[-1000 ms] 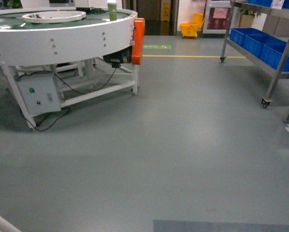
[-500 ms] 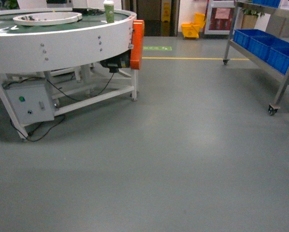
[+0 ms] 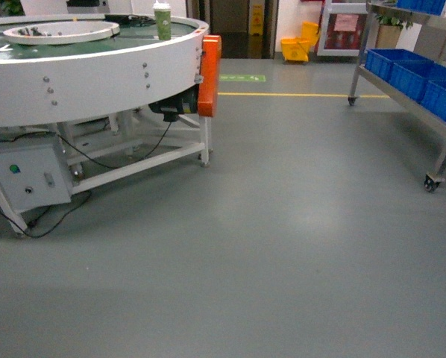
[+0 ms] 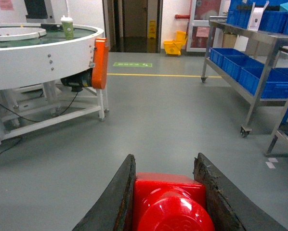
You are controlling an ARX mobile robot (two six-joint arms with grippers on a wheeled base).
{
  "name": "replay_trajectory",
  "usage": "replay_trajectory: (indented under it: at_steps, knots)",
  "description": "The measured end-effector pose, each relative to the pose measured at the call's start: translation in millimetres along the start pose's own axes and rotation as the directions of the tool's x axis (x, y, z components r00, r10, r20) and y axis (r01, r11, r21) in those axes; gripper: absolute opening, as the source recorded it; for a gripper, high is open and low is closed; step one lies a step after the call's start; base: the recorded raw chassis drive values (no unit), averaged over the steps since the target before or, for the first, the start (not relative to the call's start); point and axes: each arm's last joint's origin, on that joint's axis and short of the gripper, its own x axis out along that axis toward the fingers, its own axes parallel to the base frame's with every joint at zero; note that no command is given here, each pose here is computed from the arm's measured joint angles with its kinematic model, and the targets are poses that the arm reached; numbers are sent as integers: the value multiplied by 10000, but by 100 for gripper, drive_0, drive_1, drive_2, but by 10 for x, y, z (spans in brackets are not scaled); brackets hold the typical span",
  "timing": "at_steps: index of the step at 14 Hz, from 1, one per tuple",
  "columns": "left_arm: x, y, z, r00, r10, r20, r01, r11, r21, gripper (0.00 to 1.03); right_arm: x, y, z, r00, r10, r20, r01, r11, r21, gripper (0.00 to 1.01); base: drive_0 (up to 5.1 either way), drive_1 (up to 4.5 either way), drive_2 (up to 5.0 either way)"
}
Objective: Pick red block from blue box to shelf
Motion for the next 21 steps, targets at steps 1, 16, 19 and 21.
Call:
replay_trajectory:
  at_steps: [1,16,19,21]
  knots:
    - [0,0,0,10000,-8,-4,8,10000,0,98,0,0,-2,10000,0,-23,0,10000,0,29,-3,428,-433]
    - [0,0,-3,10000,-8,-34,8,10000,0,98,0,0,-7,10000,1,-76,-1,10000,0,29,-3,428,-433]
    - [0,0,0,10000,-4,4,4,10000,0,98,0,0,-1,10000,0,-11,0,10000,0,29,-3,428,-433]
    - [0,0,2,10000,-15,23,15,10000,0,98,0,0,-5,10000,-3,-50,3,10000,0,29,-3,428,-433]
